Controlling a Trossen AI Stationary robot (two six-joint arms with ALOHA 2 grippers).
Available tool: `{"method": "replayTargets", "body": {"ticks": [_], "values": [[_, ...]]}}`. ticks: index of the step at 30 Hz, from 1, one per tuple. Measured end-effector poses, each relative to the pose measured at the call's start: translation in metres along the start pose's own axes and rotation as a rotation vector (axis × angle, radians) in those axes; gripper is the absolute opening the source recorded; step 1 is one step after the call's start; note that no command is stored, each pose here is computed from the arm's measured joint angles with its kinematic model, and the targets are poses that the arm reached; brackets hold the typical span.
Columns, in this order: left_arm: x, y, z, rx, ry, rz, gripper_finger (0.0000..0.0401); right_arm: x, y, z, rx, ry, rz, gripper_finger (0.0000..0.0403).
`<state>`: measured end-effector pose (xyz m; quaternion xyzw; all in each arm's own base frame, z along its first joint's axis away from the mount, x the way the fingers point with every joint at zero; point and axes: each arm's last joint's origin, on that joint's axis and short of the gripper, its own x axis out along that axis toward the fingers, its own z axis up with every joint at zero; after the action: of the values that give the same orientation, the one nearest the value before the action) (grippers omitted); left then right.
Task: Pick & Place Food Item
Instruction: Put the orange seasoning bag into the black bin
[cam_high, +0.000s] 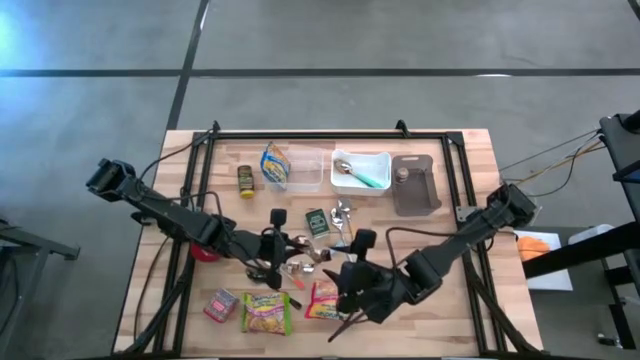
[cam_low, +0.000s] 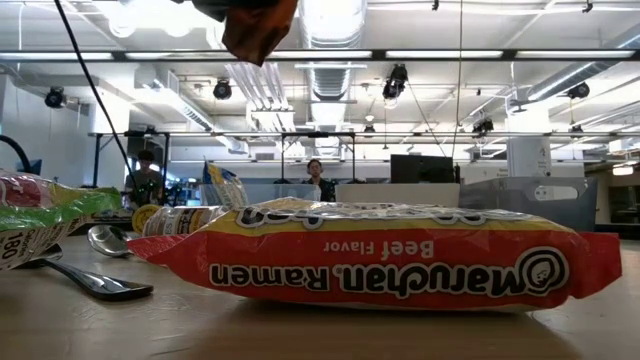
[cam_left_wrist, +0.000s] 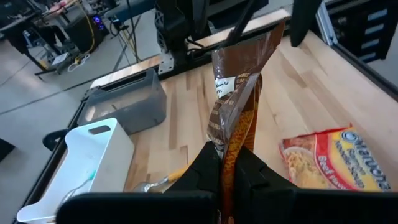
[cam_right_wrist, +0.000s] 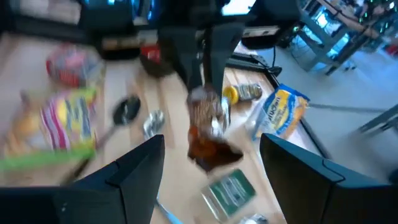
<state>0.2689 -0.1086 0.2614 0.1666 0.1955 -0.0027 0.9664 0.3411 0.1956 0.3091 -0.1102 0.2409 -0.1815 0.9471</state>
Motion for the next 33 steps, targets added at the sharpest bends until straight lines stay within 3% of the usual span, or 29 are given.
{"method": "replayTargets", "body": {"ticks": [3,8,16,22,26,33], "values": [[0.0,0.001,0.001,-0.008,-0.006,0.007,0.0006,0.005,-0.003,0.005,0.064,-0.026,-0.004,0.0263],[0.0,0.001,0.002,-0.018,-0.021,0.007,0.0006,0.012,-0.007,0.006,0.018,-0.009,0.042,0.0263],[0.0,0.0,0.004,-0.076,-0.048,-0.052,0.0006,0.024,-0.017,0.008,0.038,0.008,0.031,0.0263],[0.0,0.0,0.008,-0.092,-0.087,-0.087,0.0006,0.029,-0.02,0.006,0.075,0.053,0.087,0.0256],[-0.001,0.0,0.012,-0.098,-0.104,-0.1,0.0006,0.029,-0.021,0.004,0.088,0.066,0.082,0.0207],[-0.001,0.0,0.012,-0.103,-0.105,-0.103,0.0006,0.029,-0.02,0.004,0.083,0.068,0.101,0.0066]]}}
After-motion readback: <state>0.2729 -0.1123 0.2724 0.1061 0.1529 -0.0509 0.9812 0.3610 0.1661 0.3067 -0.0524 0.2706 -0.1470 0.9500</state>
